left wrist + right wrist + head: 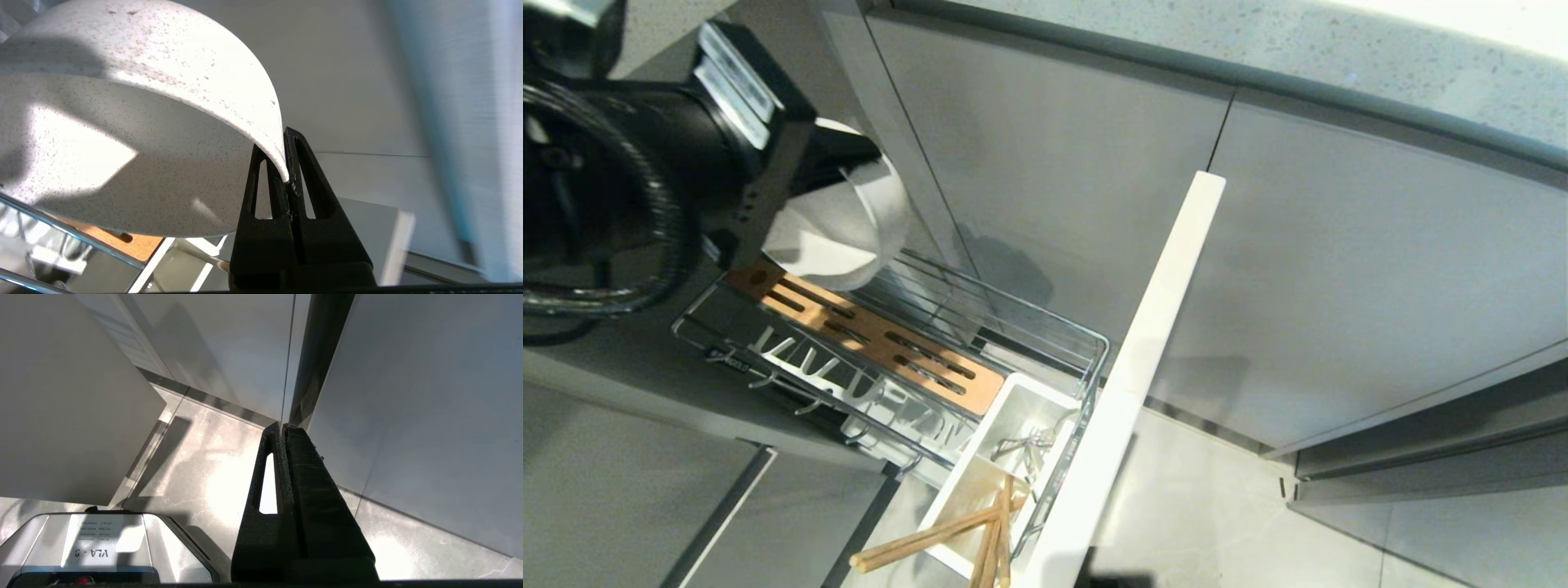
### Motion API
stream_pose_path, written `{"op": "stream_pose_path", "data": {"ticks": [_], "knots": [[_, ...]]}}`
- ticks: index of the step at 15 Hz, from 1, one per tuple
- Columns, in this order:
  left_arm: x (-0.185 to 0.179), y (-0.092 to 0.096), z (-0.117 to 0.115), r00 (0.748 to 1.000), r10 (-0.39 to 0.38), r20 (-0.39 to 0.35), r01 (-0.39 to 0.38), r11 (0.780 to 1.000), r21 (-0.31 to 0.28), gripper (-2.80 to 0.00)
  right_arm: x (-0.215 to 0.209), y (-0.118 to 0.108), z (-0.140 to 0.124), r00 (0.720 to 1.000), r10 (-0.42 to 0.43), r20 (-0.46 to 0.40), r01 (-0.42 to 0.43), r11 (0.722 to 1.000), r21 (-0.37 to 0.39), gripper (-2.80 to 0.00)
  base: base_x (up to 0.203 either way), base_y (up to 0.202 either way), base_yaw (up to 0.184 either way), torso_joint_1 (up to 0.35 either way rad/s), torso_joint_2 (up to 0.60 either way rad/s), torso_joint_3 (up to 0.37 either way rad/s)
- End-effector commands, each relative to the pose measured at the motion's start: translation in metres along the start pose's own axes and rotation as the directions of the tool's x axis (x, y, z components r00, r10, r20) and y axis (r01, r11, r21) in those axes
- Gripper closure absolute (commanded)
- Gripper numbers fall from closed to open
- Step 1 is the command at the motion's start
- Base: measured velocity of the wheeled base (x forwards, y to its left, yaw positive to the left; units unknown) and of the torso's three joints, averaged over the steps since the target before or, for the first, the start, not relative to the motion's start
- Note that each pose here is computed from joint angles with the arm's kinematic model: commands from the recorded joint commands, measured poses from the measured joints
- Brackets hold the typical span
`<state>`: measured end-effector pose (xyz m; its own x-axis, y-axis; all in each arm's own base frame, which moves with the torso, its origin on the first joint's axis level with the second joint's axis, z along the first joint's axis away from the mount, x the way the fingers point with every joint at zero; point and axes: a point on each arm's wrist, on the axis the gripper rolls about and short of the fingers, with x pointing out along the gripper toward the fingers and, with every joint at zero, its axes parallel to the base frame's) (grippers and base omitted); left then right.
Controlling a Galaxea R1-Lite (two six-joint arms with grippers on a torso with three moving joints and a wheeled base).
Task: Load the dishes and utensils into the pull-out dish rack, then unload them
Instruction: Take the bowl out of the cupboard
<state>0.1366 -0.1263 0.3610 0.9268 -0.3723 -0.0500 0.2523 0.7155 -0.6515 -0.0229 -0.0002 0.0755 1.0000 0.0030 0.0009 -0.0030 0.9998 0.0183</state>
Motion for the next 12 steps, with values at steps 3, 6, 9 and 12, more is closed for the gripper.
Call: {"op": "stream_pose_path", "data": {"ticks": [3,6,9,12], "knots": [[-0.085,0.006,0.044,0.962,-0.257,0.090,0.258,0.966,-0.002,0.00,0.000,0.000,0.000,1.000,0.000,-0.002,0.000,1.000,0.000,0.00,0.000,0.000,0.000,0.000,0.00,0.000],[-0.123,0.012,0.057,0.903,-0.424,0.078,0.423,0.906,0.022,0.00,0.000,0.000,0.000,1.000,0.000,-0.002,0.000,1.000,0.000,0.00,0.000,0.000,0.000,0.000,0.00,0.000],[-0.148,0.018,0.064,0.854,-0.515,0.075,0.513,0.857,0.052,0.00,0.000,0.000,0.000,1.000,0.000,-0.002,0.000,1.000,0.000,0.00,0.000,0.000,0.000,0.000,0.00,0.000],[-0.177,0.024,0.070,0.816,-0.566,0.118,0.552,0.823,0.134,0.00,0.000,0.000,0.000,1.000,0.000,-0.002,0.000,1.000,0.000,0.00,0.000,0.000,0.000,0.000,0.00,0.000]]}}
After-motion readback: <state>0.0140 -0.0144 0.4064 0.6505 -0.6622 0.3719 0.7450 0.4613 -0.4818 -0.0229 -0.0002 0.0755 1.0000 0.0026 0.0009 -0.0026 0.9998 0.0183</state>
